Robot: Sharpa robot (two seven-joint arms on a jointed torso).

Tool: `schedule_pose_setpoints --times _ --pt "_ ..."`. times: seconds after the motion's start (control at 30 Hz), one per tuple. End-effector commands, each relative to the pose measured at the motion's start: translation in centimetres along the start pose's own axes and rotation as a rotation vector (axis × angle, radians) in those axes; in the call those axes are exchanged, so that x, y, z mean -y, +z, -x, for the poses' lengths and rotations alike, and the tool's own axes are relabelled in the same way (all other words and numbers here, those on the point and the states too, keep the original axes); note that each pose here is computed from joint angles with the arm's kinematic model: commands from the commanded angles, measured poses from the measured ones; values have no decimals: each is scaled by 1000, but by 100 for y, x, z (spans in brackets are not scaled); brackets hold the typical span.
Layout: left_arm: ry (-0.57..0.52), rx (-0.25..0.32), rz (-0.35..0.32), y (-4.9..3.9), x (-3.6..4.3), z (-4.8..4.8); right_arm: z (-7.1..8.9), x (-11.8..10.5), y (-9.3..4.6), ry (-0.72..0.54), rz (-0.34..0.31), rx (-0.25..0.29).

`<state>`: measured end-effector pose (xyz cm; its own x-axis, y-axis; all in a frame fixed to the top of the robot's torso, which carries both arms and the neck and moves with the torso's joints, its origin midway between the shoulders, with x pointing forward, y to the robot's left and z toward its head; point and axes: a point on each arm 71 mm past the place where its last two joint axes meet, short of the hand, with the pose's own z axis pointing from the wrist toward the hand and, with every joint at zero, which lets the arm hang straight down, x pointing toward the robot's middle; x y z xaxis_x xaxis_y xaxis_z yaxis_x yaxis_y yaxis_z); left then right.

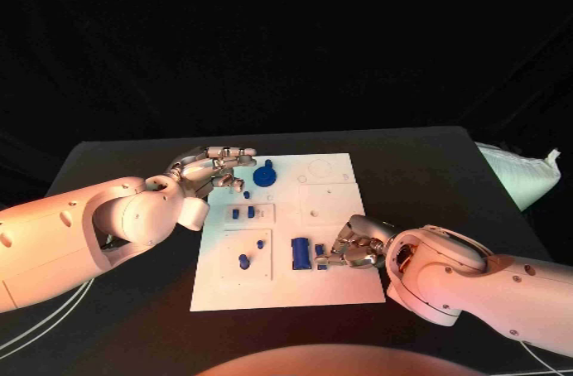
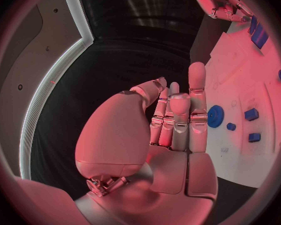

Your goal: Assemble the parts on the task board

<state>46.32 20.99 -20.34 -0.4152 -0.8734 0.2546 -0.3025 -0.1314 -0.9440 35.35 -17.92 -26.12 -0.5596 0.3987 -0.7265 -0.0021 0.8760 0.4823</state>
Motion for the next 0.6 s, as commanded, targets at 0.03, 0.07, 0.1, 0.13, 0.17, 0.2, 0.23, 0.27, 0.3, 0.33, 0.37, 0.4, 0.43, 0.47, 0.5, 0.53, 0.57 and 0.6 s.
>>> schedule_pose_setpoints --times 0.03,0.07,0.1,0.13,0.17,0.2,0.23,0.27,0.3,0.33,0.37,0.4,0.43,0.47,0.5,0.53,0.57,0.6 --pt "1 -22 -4 3 4 -23 -23 -13 -8 -31 18 -23" --pt "1 -21 -3 3 3 -22 -23 -10 -9 -32 18 -24" --pt "1 -21 -3 3 3 -21 -22 -6 -9 -34 17 -24" --pt "1 -20 -3 4 3 -20 -21 -3 -9 -35 17 -25" --pt "1 -20 -3 4 3 -18 -21 1 -8 -37 16 -25" --pt "1 -20 -2 4 3 -17 -20 3 -8 -38 15 -25" --pt "1 -19 -2 4 3 -16 -20 5 -8 -39 15 -26" --pt "1 -19 -2 4 3 -15 -21 6 -8 -39 15 -26" --pt "1 -19 -2 4 3 -14 -20 8 -7 -40 15 -26" --pt "1 -19 -2 5 3 -14 -20 11 -5 -41 14 -26" --pt "1 -19 -2 6 2 -14 -20 15 -2 -41 13 -27" --pt "1 -19 -2 7 2 -14 -18 20 2 -42 11 -27" --pt "1 -19 -2 7 2 -14 -17 26 6 -43 9 -27" --pt "1 -19 -2 8 2 -15 -16 33 11 -44 7 -27" --pt "1 -19 -2 9 1 -15 -14 39 18 -44 5 -26" --pt "1 -19 -2 10 1 -15 -13 46 26 -44 3 -25" --pt "1 -19 -2 11 1 -16 -12 51 34 -45 1 -25" --pt "1 -19 -2 11 1 -17 -11 57 45 -45 -2 -23"
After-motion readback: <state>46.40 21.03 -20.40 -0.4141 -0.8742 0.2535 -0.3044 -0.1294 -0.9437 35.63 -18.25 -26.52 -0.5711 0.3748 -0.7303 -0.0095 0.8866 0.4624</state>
